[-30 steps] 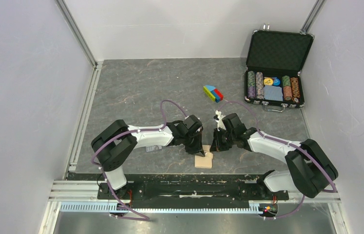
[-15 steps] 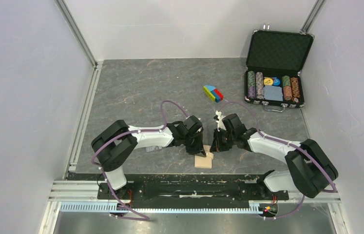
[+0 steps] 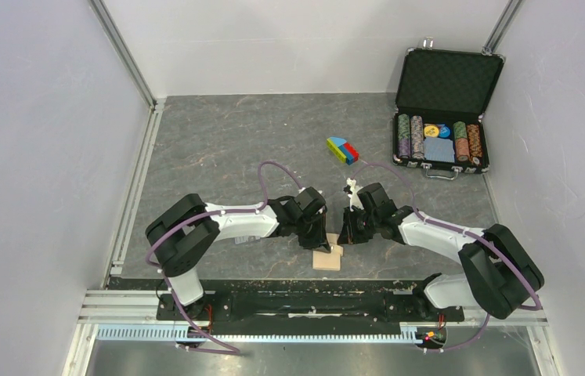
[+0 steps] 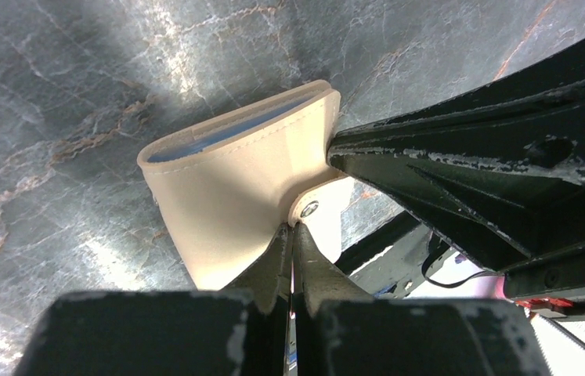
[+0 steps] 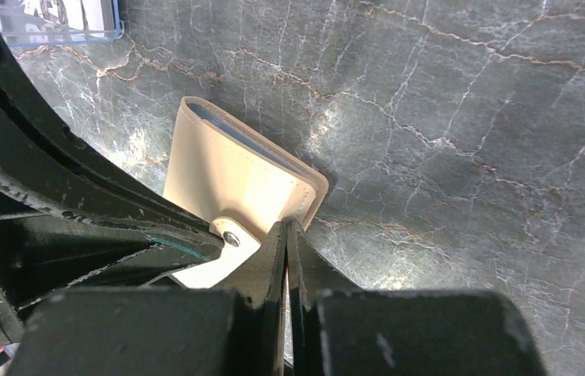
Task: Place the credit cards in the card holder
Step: Close the card holder at the center of the board.
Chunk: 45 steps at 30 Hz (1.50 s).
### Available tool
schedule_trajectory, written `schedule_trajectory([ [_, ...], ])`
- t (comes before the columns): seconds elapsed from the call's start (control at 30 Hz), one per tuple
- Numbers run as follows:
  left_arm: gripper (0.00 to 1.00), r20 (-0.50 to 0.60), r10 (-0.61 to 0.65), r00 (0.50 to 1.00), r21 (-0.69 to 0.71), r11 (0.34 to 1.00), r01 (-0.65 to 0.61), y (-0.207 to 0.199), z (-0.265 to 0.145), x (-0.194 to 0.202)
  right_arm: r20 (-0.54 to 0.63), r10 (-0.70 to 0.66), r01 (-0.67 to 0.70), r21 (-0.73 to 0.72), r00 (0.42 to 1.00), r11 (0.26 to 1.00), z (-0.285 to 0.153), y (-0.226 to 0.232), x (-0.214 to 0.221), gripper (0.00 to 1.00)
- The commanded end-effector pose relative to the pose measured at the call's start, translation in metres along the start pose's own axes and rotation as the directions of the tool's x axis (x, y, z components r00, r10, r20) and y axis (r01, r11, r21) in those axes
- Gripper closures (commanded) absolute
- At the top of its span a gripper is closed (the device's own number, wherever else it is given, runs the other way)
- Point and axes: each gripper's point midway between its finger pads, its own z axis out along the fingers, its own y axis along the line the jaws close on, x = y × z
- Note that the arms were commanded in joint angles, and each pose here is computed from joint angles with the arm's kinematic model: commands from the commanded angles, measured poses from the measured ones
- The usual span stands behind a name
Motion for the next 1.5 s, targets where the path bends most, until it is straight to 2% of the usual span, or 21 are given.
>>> schedule_trajectory([
  [0.0,0.98,0.019,-0.010,1.000,-0.039,0.999,0.011,0.001,-0.010,0.002,0.007,-0.019,0.019,0.002,1.000,1.000,0.000,-0.001,0.002,1.00],
  [0.5,0.98,0.007,0.004,1.000,-0.031,1.000,-0.004,-0.002,-0.003,0.006,0.018,-0.022,0.022,-0.003,1.000,1.000,-0.003,0.001,-0.001,1.00],
  [0.9,0.98,0.000,-0.018,1.000,-0.098,0.995,0.018,0.015,0.001,0.010,0.123,-0.052,0.062,-0.079,0.991,0.995,-0.028,0.033,-0.035,1.00],
  [1.2,0.98,-0.008,-0.014,1.000,-0.093,0.996,0.013,0.013,0.003,0.010,0.069,-0.052,0.060,-0.118,0.996,0.991,-0.014,0.042,-0.012,1.00],
  [1.47,0.98,-0.019,-0.008,1.000,-0.109,0.994,0.006,0.018,0.003,0.013,0.039,-0.054,0.057,-0.085,0.998,0.995,-0.003,0.032,-0.002,1.00],
])
